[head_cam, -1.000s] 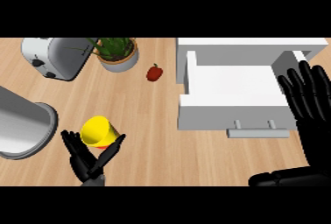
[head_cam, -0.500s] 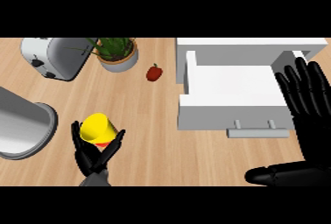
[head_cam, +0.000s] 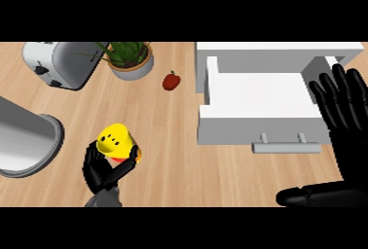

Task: Pick up the cup, place it into the drawer and close the drawer

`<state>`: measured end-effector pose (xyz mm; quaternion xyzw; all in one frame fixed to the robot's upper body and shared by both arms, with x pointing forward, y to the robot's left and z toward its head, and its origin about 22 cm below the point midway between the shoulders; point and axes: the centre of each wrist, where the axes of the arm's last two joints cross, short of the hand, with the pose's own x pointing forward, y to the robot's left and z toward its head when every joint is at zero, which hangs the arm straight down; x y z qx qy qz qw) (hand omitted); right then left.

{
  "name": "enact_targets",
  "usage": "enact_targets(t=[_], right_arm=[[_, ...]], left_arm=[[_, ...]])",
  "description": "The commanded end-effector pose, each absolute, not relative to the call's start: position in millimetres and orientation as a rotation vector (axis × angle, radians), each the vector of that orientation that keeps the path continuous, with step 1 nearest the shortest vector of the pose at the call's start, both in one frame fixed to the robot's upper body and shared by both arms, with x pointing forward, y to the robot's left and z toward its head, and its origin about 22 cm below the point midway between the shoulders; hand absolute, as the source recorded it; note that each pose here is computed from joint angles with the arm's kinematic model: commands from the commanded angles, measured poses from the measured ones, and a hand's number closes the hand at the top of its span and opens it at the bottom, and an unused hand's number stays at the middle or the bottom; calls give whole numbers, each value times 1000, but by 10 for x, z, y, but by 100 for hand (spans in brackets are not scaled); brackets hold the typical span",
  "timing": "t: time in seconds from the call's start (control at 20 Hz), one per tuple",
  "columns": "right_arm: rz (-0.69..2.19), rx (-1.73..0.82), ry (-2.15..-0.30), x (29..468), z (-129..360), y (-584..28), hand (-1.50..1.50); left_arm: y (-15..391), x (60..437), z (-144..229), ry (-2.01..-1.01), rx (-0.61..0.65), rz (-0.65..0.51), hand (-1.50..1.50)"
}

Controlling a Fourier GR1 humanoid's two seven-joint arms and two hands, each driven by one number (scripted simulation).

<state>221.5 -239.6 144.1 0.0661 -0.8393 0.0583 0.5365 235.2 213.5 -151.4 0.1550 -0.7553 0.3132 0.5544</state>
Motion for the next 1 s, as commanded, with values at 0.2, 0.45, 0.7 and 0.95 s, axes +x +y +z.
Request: enact_targets(t=[0.2,0.45,0.7,0.95], right_arm=[[147,169,-1994,2237,1440,-2304,-150],[141,170,-1993,2109,1523,-2458,-150],[132,155,-1998,2237,1498,-2423,-150],[145,144,-1980,2073,1567,-2447,-150]], left_arm=[[2700,2457,-1352,-1880,-58,321,150],[2676,2476,-1329,-1967,-94,330,150],[2906,2707,-986,-2052,-231,281,150],[2646,2846,-577,-2049,-306,152,150]])
